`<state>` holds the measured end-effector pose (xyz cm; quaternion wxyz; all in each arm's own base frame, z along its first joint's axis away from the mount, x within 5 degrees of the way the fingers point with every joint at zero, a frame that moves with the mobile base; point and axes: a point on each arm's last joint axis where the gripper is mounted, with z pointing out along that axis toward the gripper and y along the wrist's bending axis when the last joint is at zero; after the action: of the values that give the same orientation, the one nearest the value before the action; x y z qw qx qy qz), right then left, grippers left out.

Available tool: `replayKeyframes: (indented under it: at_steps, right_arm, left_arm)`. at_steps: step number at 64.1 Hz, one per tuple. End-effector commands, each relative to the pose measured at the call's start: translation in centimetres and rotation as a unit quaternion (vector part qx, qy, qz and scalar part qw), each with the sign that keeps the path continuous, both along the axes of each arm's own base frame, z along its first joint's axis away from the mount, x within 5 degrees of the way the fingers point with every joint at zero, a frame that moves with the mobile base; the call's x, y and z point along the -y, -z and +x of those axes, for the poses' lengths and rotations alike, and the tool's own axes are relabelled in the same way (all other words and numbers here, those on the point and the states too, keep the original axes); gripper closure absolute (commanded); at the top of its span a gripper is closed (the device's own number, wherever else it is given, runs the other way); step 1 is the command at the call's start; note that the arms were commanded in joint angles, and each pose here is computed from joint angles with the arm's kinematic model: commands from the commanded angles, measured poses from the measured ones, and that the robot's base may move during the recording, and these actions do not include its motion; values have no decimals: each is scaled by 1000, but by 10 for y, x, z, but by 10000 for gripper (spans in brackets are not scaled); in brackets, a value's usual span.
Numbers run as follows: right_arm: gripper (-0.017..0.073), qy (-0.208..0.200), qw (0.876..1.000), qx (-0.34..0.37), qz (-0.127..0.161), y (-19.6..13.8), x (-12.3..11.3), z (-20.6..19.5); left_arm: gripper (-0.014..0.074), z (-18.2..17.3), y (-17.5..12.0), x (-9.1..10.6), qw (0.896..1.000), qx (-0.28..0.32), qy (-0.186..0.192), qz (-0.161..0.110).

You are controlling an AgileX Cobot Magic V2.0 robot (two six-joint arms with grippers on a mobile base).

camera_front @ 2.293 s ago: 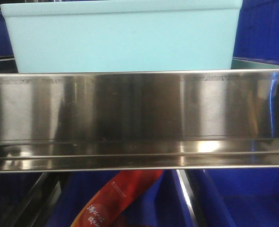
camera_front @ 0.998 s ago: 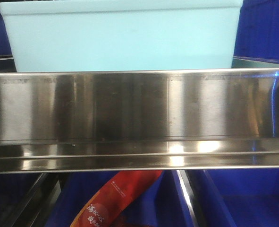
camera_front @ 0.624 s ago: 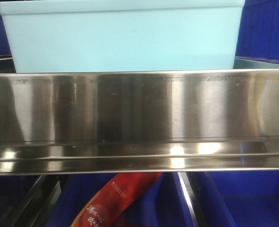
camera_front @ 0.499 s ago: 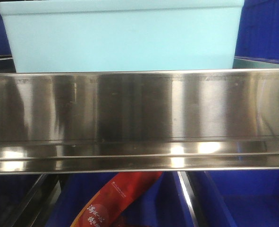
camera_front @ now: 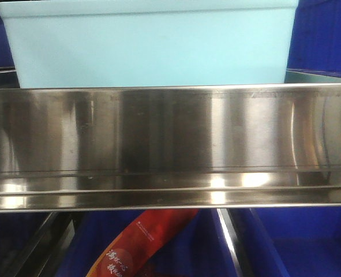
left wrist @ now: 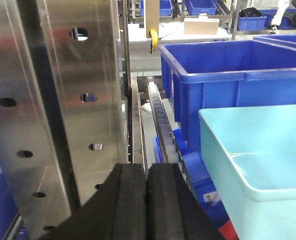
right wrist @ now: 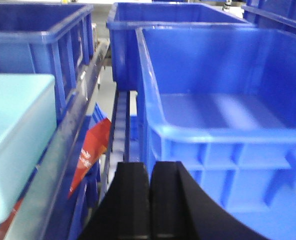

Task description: Fetch blue bin and place on conveyor start

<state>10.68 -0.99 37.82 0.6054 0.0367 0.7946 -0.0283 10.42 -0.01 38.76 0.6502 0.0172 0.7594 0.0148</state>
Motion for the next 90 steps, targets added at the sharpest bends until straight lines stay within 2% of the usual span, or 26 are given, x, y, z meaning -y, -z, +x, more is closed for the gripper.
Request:
replayKeyframes:
  at_steps: [1,5,12,22,29,33,38,45,51,54,60,66,70,77,81,90]
  right_arm:
    - [725,-9,1000,10,11,-10,-1,10]
    - [725,-21,999,-13,23,-15,-4,19]
    - [725,-66,997,-43,8,-25,-14,38]
    - [725,-133,989,-53,29,-38,-38,66]
    - [725,-167,983,-68,31,-41,-54,84]
    - [725,-175,981,-76,39,-42,-61,94]
    - [725,-172,979,-88,66,-44,-67,106]
    - [708,-160,977,-120,81,-43,-72,130]
    - [708,-144,975,-147,78,-39,-74,148]
    - [708,-129,976,-160,79,-39,-74,158]
    - [708,-79,976,-185,85,-37,-72,178]
    - [708,-35,976,-203,69,-35,-73,193]
    - [708,-30,974,-218,58,-34,-80,202]
    - [708,-29,967,-248,51,-30,-91,219]
    - [711,-27,962,-268,51,-26,-96,228]
    - [711,-53,955,-288,44,-18,-106,245]
  left_arm:
    - [704,8,-4,2,1000,0,9,-3]
    - [704,14,-9,4,1000,-9,18,-5]
    - [704,27,-22,14,998,-25,53,-17]
    - [704,51,-34,39,990,-62,125,4]
    - [704,68,-38,59,983,-76,167,9]
    - [704,77,-42,71,979,-81,187,8]
    - [704,93,-42,84,976,-97,196,-1]
    - [704,120,-47,95,976,-122,178,-23]
    - [704,151,-45,104,976,-157,145,-35]
    - [704,165,-44,108,976,-169,132,-48]
    - [704,191,-38,115,975,-186,109,-53]
    - [704,208,-31,118,974,-204,77,-62]
    - [704,219,-26,118,974,-209,49,-65]
    - [704,233,-15,119,972,-226,15,-63]
    - [704,237,-9,117,967,-250,-5,-46]
    - [704,248,1,118,959,-280,-29,-24]
